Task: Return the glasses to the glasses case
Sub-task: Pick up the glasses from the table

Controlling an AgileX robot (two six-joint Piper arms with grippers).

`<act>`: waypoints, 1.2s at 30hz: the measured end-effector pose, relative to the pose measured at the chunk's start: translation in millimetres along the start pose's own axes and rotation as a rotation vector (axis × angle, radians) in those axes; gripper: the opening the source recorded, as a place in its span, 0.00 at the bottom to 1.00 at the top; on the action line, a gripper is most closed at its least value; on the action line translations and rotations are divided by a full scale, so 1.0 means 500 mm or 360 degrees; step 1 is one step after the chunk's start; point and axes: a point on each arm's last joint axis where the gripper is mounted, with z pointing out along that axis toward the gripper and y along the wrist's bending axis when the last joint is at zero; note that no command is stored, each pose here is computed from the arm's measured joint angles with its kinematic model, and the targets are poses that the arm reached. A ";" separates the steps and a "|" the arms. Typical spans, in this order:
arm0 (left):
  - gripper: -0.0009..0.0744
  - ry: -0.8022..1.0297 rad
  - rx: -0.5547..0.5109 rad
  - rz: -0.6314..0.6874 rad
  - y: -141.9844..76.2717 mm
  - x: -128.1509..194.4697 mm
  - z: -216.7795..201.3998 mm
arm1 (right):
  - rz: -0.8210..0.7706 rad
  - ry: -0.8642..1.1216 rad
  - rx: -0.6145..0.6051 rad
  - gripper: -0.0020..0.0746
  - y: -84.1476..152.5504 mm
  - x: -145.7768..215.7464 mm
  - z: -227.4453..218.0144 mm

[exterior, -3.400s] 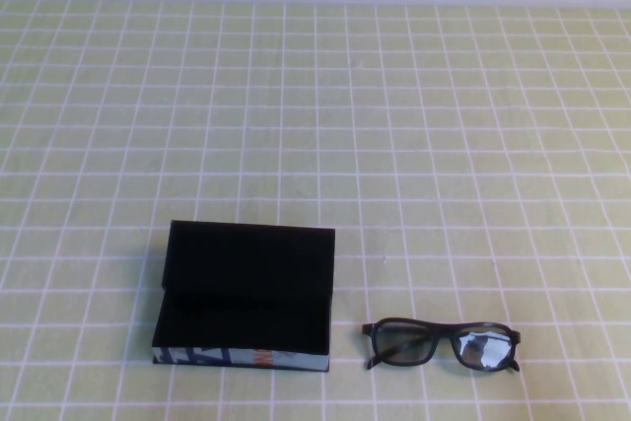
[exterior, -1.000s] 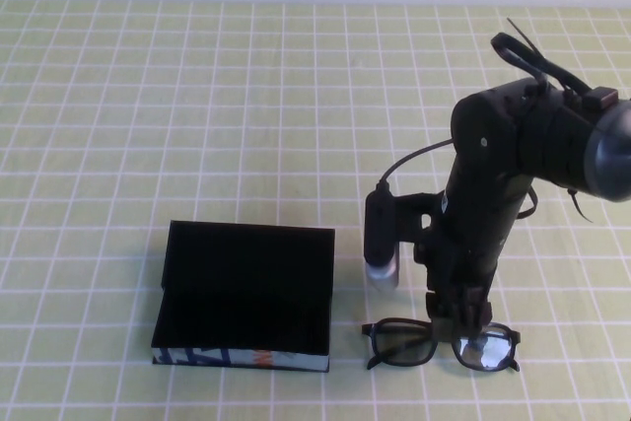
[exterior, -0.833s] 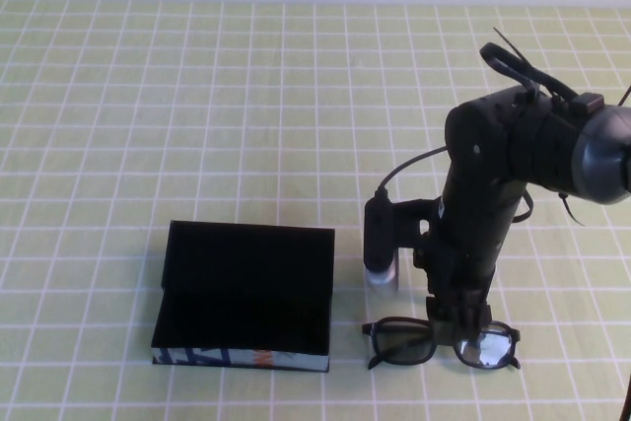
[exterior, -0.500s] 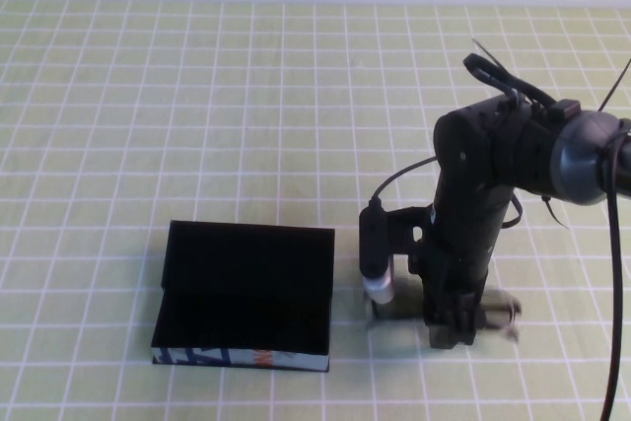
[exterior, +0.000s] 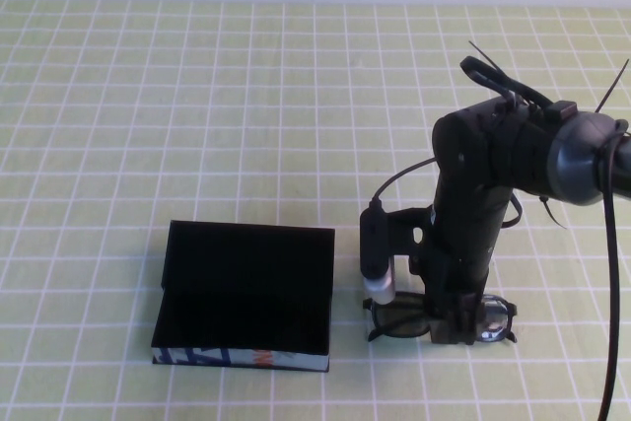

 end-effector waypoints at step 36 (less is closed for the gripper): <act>0.01 0.0000 0.0000 0.0000 0.000 0.000 0.000 | 0.0016 0.0042 -0.0046 0.11 0.020 0.007 -0.029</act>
